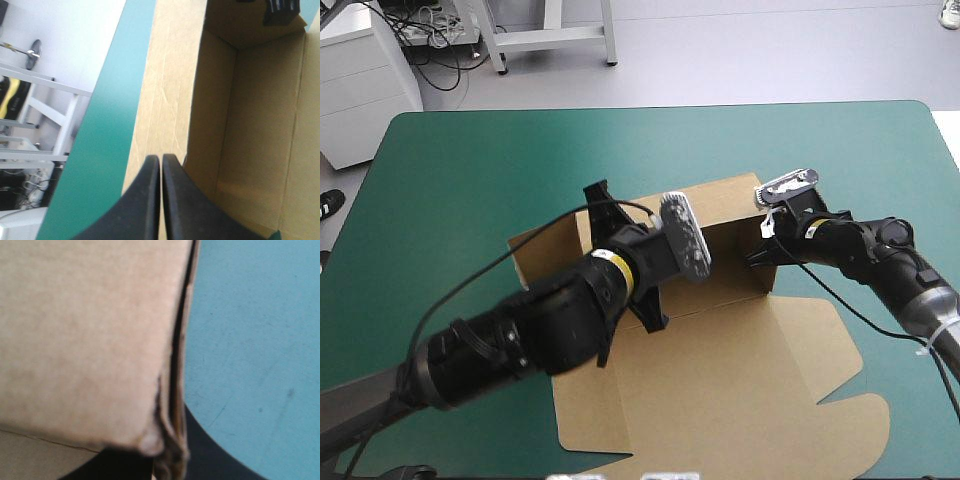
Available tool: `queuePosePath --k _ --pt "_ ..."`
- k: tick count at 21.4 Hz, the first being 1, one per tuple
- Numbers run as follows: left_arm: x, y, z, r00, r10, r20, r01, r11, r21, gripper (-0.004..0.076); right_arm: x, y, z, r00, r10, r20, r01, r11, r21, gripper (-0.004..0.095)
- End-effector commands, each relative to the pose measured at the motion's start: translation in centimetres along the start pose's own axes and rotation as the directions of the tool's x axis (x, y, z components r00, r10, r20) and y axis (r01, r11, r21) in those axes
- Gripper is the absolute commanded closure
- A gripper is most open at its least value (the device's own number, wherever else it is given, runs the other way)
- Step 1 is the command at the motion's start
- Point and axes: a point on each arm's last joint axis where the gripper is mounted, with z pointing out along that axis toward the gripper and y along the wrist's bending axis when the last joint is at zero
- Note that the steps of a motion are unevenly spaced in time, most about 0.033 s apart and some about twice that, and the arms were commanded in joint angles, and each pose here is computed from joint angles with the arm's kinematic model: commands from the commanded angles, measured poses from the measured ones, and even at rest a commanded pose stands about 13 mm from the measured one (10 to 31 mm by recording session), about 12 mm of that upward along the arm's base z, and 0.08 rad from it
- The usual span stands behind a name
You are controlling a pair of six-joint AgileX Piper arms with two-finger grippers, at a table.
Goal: Fold the box
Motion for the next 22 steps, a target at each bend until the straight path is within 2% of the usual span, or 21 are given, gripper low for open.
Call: queuePosePath --k 1,5,10,13,17,22 --pt "0.7 5.0 -2.2 0.989 -0.135 0.058 0.133 0.991 0.032 0.0731 -2.0 -1.2 -2.2 0.996 0.000 0.092 -0.005 0.999 0.052 0.0931" --pt "4.0 10.5 -1.2 0.927 -0.375 0.006 0.374 0.926 0.051 0.0731 -2.8 -1.3 -2.9 0.995 0.000 0.099 -0.005 0.999 0.049 0.0931" --pt "7.9 14.1 -2.3 0.854 -0.520 -0.009 0.520 0.854 0.010 0.0731 -2.7 -1.2 -2.9 0.996 0.008 0.093 -0.012 0.999 0.042 0.0931" --pt "12.0 16.2 -4.9 0.774 -0.633 0.004 0.629 0.768 -0.122 0.0731 -2.6 -1.2 -2.9 0.996 0.010 0.084 -0.013 0.999 0.038 0.0931" --pt "16.0 14.7 -6.8 0.706 -0.703 0.084 0.703 0.680 -0.209 0.0731 -2.5 -1.1 -2.9 0.997 0.028 0.069 -0.030 0.999 0.024 0.0931" --pt "19.7 10.7 -7.7 0.718 -0.695 0.021 0.670 0.684 -0.289 0.0732 -2.6 -0.9 -3.2 0.997 0.063 0.042 -0.063 0.998 -0.001 0.0931"
